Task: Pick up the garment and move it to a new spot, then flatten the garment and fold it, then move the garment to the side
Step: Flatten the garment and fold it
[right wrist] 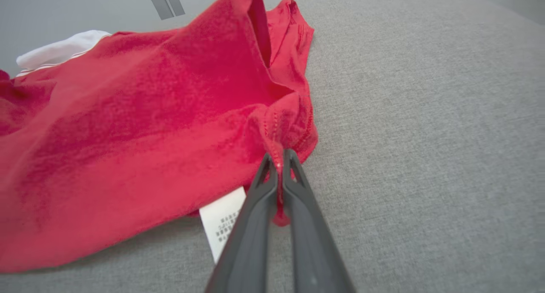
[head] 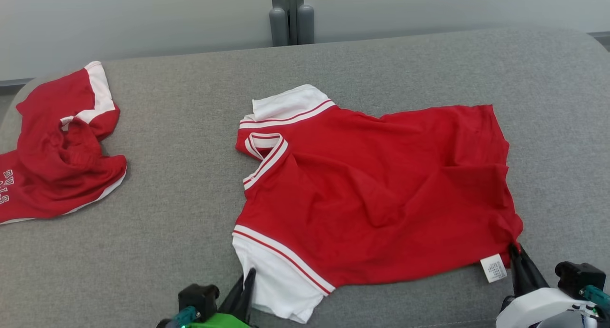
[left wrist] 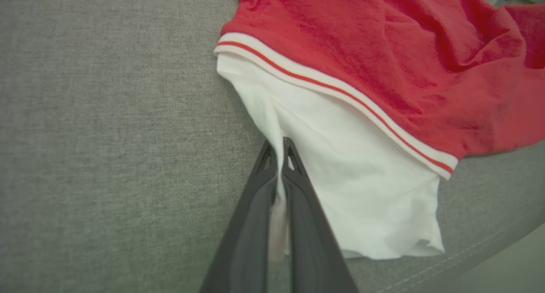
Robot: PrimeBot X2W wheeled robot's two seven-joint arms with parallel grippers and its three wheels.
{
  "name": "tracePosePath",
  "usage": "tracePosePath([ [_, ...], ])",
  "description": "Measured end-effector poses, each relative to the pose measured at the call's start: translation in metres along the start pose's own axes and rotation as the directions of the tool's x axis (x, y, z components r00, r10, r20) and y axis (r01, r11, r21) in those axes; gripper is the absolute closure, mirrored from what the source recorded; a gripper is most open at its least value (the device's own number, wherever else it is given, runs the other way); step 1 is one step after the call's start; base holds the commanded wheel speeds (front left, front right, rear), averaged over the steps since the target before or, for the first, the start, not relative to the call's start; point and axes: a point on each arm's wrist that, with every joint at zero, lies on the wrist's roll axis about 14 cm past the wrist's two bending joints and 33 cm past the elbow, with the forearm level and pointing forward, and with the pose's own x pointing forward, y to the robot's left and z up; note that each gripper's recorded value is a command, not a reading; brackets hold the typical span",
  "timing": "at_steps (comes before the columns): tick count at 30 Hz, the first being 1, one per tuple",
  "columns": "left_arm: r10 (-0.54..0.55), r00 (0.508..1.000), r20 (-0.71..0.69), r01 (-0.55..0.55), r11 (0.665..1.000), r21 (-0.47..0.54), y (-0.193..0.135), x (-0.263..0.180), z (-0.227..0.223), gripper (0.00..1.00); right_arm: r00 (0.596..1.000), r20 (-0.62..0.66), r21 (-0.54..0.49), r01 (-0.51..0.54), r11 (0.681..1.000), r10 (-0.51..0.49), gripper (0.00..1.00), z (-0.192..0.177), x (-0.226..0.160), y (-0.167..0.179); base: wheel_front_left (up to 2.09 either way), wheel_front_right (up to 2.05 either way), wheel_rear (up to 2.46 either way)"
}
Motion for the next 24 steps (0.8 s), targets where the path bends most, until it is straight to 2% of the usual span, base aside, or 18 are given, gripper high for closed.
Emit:
tracePosePath([
  [4,-0.022,0.994,0.104,0.029,0.997,-0.068,-0.009,0.009,0.033,1.00,0.997,0.075,-0.017,-0.027,0.999,0.028,1.00,0.024,0.005,0.007,0.00,0.00,0.00],
  [6,-0.043,0.988,0.145,0.053,0.997,-0.063,-0.014,0.015,0.049,1.00,0.992,0.111,-0.032,-0.049,0.998,0.052,1.00,0.037,0.010,0.013,0.00,0.00,0.00],
  [15,-0.144,0.936,0.320,0.135,0.990,0.051,-0.022,0.070,0.152,1.00,0.932,0.310,-0.108,-0.164,0.981,0.190,1.00,0.129,0.066,0.051,0.00,0.00,0.00],
  [20,-0.181,0.899,0.399,0.132,0.980,0.146,-0.016,0.112,0.235,1.00,0.887,0.380,-0.173,-0.211,0.962,0.263,1.00,0.185,0.113,0.072,0.00,0.00,0.00],
  [24,-0.194,0.866,0.461,0.121,0.976,0.183,-0.014,0.143,0.303,1.00,0.852,0.455,-0.167,-0.206,0.964,0.261,1.00,0.241,0.152,0.077,0.00,0.00,0.00],
])
